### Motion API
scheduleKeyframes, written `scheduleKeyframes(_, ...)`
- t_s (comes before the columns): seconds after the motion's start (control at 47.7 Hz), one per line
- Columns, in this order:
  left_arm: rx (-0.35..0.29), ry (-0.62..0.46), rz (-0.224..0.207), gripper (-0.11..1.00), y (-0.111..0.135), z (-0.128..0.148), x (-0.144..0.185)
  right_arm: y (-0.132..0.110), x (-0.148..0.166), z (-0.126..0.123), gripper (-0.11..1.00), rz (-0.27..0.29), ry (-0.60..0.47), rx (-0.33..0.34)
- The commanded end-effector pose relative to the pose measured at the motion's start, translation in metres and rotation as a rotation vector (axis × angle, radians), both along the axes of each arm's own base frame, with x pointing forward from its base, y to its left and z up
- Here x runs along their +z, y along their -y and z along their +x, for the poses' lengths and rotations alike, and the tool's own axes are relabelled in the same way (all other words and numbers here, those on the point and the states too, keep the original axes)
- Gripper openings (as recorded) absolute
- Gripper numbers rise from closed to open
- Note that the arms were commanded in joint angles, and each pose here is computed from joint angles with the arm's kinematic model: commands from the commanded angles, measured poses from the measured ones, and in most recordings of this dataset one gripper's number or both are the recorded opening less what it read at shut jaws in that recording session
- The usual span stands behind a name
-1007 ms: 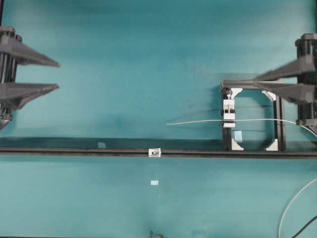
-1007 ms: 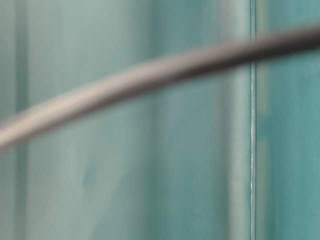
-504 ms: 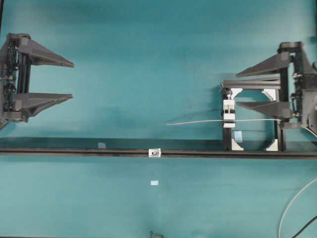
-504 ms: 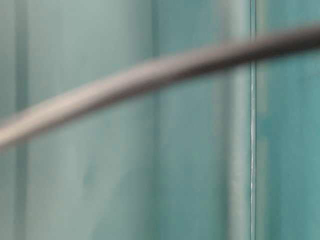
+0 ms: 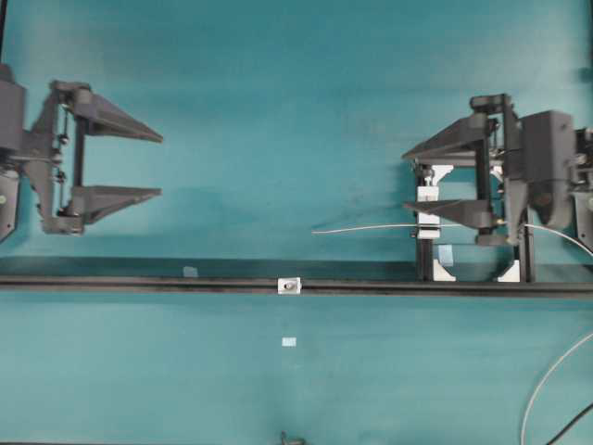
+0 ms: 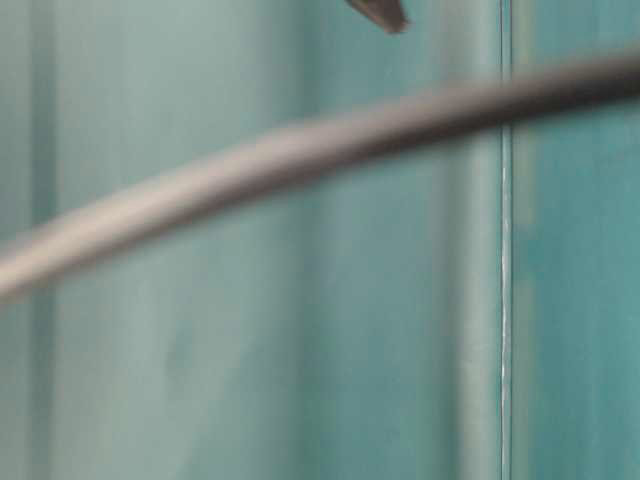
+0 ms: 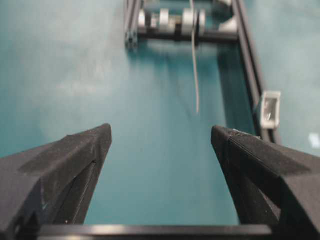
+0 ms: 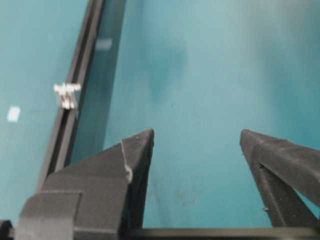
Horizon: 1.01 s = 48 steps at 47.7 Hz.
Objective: Insert the wire through the hole in the metal fitting marked with a red label.
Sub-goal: 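Move both grippers open toward the wire near the clamp stand, then lower the open right gripper around the grey wire end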
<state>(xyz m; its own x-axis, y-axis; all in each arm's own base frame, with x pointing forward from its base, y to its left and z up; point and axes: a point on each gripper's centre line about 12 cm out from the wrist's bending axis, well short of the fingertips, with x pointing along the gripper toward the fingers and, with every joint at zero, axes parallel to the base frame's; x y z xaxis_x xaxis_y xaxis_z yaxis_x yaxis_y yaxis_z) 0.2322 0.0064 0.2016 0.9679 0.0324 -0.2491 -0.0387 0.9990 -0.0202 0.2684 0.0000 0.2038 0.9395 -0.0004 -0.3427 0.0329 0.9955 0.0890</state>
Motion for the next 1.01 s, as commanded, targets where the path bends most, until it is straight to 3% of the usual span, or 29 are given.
scheduleKeyframes(0.0, 0.004, 0.003, -0.003, 0.55, -0.001, 0.006, -0.001, 0.000, 0.002, 0.012, 0.77, 0.003, 0.006, -0.003)
scheduleKeyframes(0.336, 0.006, -0.043, -0.002, 0.55, -0.001, 0.015, -0.017, -0.005, -0.019, 0.029, 0.77, 0.008, -0.075, 0.012)
scheduleKeyframes(0.65, 0.007, -0.080, -0.004, 0.54, -0.002, 0.020, -0.026, -0.016, -0.036, 0.034, 0.76, 0.105, -0.130, 0.005)
scheduleKeyframes(0.986, 0.007, -0.081, -0.004, 0.54, -0.002, 0.021, -0.026, -0.019, -0.049, 0.045, 0.76, 0.106, -0.147, 0.011)
